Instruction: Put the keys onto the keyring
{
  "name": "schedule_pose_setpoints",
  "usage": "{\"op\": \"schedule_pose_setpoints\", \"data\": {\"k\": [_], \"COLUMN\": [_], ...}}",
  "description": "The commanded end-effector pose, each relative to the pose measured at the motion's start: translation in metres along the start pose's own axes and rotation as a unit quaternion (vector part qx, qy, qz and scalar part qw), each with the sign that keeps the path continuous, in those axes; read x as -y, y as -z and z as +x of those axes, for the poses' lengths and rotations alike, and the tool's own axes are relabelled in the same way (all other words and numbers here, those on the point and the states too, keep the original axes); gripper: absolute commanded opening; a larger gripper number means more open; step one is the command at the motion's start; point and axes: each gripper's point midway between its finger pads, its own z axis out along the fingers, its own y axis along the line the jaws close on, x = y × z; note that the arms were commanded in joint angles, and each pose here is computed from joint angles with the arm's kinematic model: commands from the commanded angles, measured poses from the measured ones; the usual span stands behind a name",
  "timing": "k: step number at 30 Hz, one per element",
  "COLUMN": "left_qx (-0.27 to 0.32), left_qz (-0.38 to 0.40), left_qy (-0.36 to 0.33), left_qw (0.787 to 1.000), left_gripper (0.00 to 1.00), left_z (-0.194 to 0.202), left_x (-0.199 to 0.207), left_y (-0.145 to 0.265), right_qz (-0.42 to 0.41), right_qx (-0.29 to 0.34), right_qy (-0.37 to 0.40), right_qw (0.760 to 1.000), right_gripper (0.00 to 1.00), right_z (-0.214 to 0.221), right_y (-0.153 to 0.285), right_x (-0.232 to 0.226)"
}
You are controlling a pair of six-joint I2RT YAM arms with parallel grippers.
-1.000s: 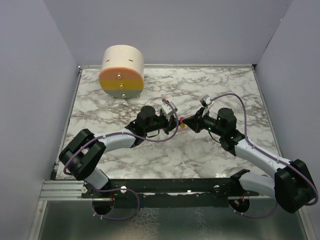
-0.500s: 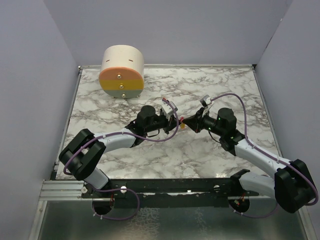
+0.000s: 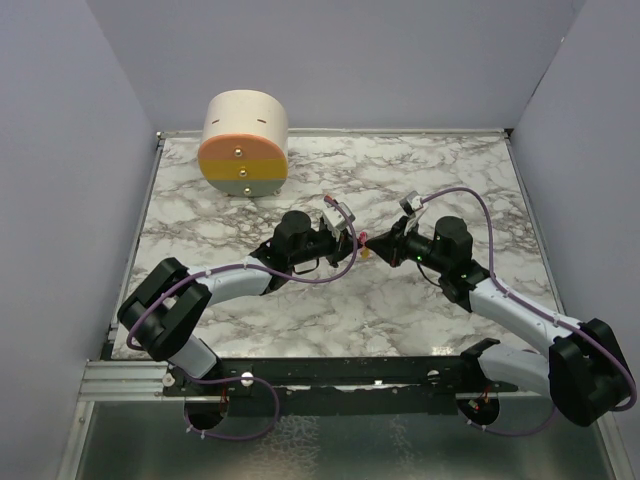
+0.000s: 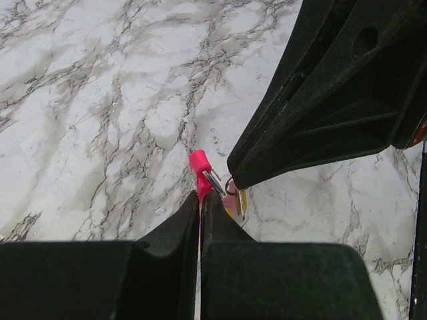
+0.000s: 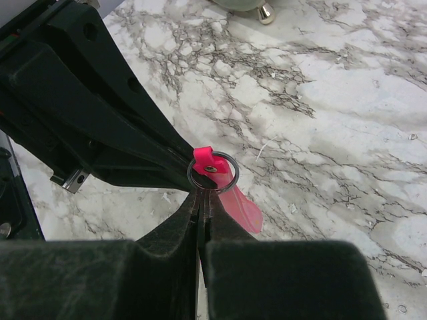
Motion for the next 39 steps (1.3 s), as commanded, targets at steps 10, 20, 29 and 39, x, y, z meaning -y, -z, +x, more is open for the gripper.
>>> {"op": "schedule_pose_setpoints", "data": {"k": [10, 20, 29, 39], "left_qx": [0.025, 0.022, 0.020, 0.011], "left_qz": [0.012, 0.019, 0.035, 0.056], "left_qy": [-0.014, -0.014, -0.013, -0.010], "left_qw": [1.000, 0.999, 0.999, 0.998], "left_gripper": [0.00, 0.00, 0.00, 0.00], "left_z": [-0.020, -0.019, -0.019, -0.016], "left_x": [0.006, 0.009, 0.014, 0.021], "left_y": [0.003, 0.002, 0.002, 0.001], "right_qz": [0.019, 0.023, 0.030, 0.045], "right_qx": [0.009, 0.007, 0.009, 0.015], "right_qy": [0.010, 0.009, 0.011, 0.013], "right_qw": [1.000, 1.000, 0.999, 0.999], "right_gripper": [0.01, 0.01, 0.01, 0.01], "right_z": [-0.005, -0.004, -0.006, -0.012], "right_y": [0.001, -0.003, -0.003, -0.002], "right_x": [0.005, 0.008, 0.010, 0.014]}}
